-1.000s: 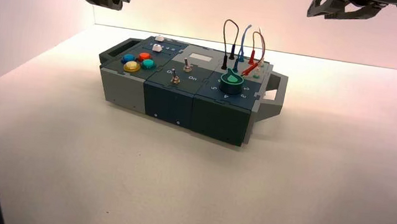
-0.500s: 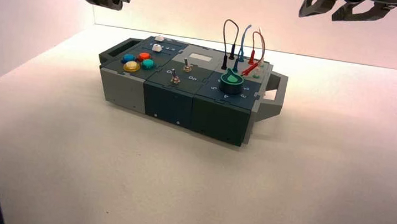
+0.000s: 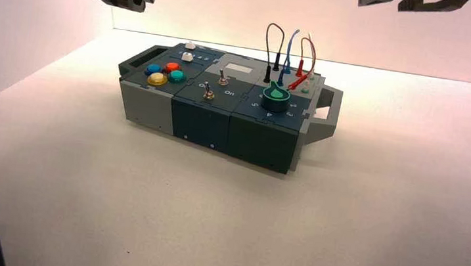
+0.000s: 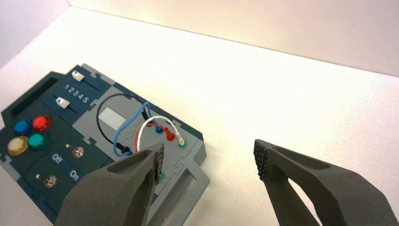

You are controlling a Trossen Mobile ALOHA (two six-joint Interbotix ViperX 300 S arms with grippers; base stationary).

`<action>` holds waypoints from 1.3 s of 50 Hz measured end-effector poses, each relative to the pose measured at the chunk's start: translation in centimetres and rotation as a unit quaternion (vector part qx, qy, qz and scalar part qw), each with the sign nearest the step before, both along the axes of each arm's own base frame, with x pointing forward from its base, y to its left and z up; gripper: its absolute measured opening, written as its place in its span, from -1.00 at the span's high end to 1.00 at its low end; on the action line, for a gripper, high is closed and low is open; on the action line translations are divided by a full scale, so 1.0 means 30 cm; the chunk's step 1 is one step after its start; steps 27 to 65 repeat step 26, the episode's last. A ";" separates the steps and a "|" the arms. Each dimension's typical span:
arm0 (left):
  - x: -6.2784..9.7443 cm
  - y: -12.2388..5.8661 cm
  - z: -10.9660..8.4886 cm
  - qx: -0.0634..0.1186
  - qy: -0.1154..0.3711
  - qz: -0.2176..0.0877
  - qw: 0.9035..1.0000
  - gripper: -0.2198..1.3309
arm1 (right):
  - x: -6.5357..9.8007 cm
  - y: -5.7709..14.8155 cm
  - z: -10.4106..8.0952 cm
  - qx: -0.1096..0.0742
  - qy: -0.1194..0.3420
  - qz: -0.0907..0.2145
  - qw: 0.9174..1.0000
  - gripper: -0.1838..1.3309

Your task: Open right gripper.

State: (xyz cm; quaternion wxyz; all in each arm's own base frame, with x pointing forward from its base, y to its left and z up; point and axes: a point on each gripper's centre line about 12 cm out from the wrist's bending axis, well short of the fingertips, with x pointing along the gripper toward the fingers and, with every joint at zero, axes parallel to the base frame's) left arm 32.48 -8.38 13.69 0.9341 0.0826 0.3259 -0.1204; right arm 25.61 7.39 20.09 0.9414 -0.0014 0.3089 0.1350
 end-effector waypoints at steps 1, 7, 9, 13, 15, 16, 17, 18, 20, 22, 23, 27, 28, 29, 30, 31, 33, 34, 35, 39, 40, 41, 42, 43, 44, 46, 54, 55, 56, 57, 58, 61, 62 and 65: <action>0.000 0.000 0.000 -0.001 0.000 0.000 1.000 0.93 | -0.001 0.000 0.003 0.000 -0.001 0.000 1.000 -1.00; 0.000 0.000 0.000 0.000 -0.001 0.000 1.000 0.93 | -0.002 -0.001 0.003 0.002 -0.002 -0.001 1.000 -1.00; 0.000 -0.002 0.001 0.000 -0.002 -0.001 1.000 0.93 | -0.002 -0.001 0.003 0.003 -0.001 -0.002 1.000 -1.00; 0.000 -0.001 0.001 -0.001 -0.003 0.000 1.000 0.93 | -0.003 -0.001 0.001 0.003 0.000 -0.002 1.000 -1.00; 0.003 0.000 0.003 0.000 -0.005 0.000 1.000 0.93 | -0.003 -0.001 0.001 0.004 0.000 -0.002 1.000 -1.00; 0.003 0.000 0.003 0.000 -0.005 0.000 1.000 0.93 | -0.003 -0.001 0.002 0.004 -0.001 -0.003 1.000 -1.00; 0.002 -0.001 0.003 0.000 -0.005 0.000 1.000 0.93 | -0.003 -0.001 0.002 0.004 -0.001 -0.002 1.000 -1.00; 0.003 0.000 0.004 0.000 -0.006 0.000 1.000 0.93 | -0.004 -0.001 0.002 0.004 -0.001 -0.002 1.000 -1.00; 0.003 0.000 0.004 -0.001 -0.006 0.001 1.000 0.92 | -0.004 -0.001 0.002 0.004 0.000 -0.002 1.000 -1.00; 0.003 -0.001 0.004 -0.001 -0.006 0.001 1.000 0.93 | -0.003 0.000 0.004 0.004 -0.001 -0.002 1.000 -1.00; 0.003 -0.001 0.004 0.000 -0.007 0.000 1.000 0.93 | -0.003 -0.001 0.002 0.004 -0.001 -0.003 1.000 -1.00; 0.003 0.000 0.004 0.000 -0.007 0.001 1.000 0.93 | -0.003 -0.001 0.002 0.004 -0.001 -0.003 1.000 -1.00; 0.003 0.000 0.004 0.000 -0.007 0.001 1.000 0.93 | -0.003 -0.001 0.002 0.004 -0.001 -0.003 1.000 -1.00; 0.003 0.000 0.004 0.000 -0.007 0.001 1.000 0.93 | -0.003 -0.001 0.002 0.004 -0.001 -0.003 1.000 -1.00; 0.003 0.000 0.004 0.000 -0.007 0.001 1.000 0.93 | -0.003 -0.001 0.002 0.004 -0.001 -0.003 1.000 -1.00; 0.003 0.000 0.004 0.000 -0.007 0.001 1.000 0.93 | -0.003 -0.001 0.002 0.004 -0.001 -0.003 1.000 -1.00; 0.003 0.000 0.004 0.000 -0.007 0.001 1.000 0.93 | -0.003 -0.001 0.002 0.004 -0.001 -0.003 1.000 -1.00; 0.003 0.000 0.004 0.000 -0.007 0.001 1.000 0.93 | -0.003 -0.001 0.002 0.004 -0.001 -0.003 1.000 -1.00; 0.003 0.000 0.004 0.000 -0.007 0.001 1.000 0.93 | -0.003 -0.001 0.002 0.004 -0.001 -0.003 1.000 -1.00; 0.003 0.000 0.004 0.000 -0.007 0.001 1.000 0.93 | -0.003 -0.001 0.002 0.004 -0.001 -0.003 1.000 -1.00; 0.003 0.000 0.004 0.000 -0.007 0.001 1.000 0.93 | -0.003 -0.001 0.002 0.004 -0.001 -0.003 1.000 -1.00; 0.003 0.000 0.004 0.000 -0.007 0.001 1.000 0.93 | -0.003 -0.001 0.002 0.004 -0.001 -0.003 1.000 -1.00; 0.003 0.000 0.004 0.000 -0.007 0.001 1.000 0.93 | -0.003 -0.001 0.002 0.004 -0.001 -0.003 1.000 -1.00; 0.003 0.000 0.004 0.000 -0.007 0.001 1.000 0.93 | -0.003 -0.001 0.002 0.004 -0.001 -0.003 1.000 -1.00; 0.003 0.000 0.004 0.000 -0.007 0.001 1.000 0.93 | -0.003 -0.001 0.002 0.004 -0.001 -0.003 1.000 -1.00; 0.003 0.000 0.004 0.000 -0.007 0.001 1.000 0.93 | -0.003 -0.001 0.002 0.004 -0.001 -0.003 1.000 -1.00; 0.003 0.000 0.004 0.000 -0.007 0.001 1.000 0.93 | -0.003 -0.001 0.002 0.004 -0.001 -0.003 1.000 -1.00; 0.003 0.000 0.004 0.000 -0.007 0.001 1.000 0.93 | -0.003 -0.001 0.002 0.004 -0.001 -0.003 1.000 -1.00; 0.003 0.000 0.004 0.000 -0.007 0.001 1.000 0.93 | -0.003 -0.001 0.002 0.004 -0.001 -0.003 1.000 -1.00; 0.003 0.000 0.004 0.000 -0.007 0.001 1.000 0.93 | -0.003 -0.001 0.002 0.004 -0.001 -0.003 1.000 -1.00; 0.003 0.000 0.004 0.000 -0.007 0.001 1.000 0.93 | -0.003 -0.001 0.002 0.004 -0.001 -0.003 1.000 -1.00; 0.003 0.000 0.004 0.000 -0.007 0.001 1.000 0.93 | -0.003 -0.001 0.002 0.004 -0.001 -0.003 1.000 -1.00; 0.003 0.000 0.004 0.000 -0.007 0.001 1.000 0.93 | -0.003 -0.001 0.002 0.004 -0.001 -0.003 1.000 -1.00; 0.003 0.000 0.004 0.000 -0.007 0.001 1.000 0.93 | -0.003 -0.001 0.002 0.004 -0.001 -0.003 1.000 -1.00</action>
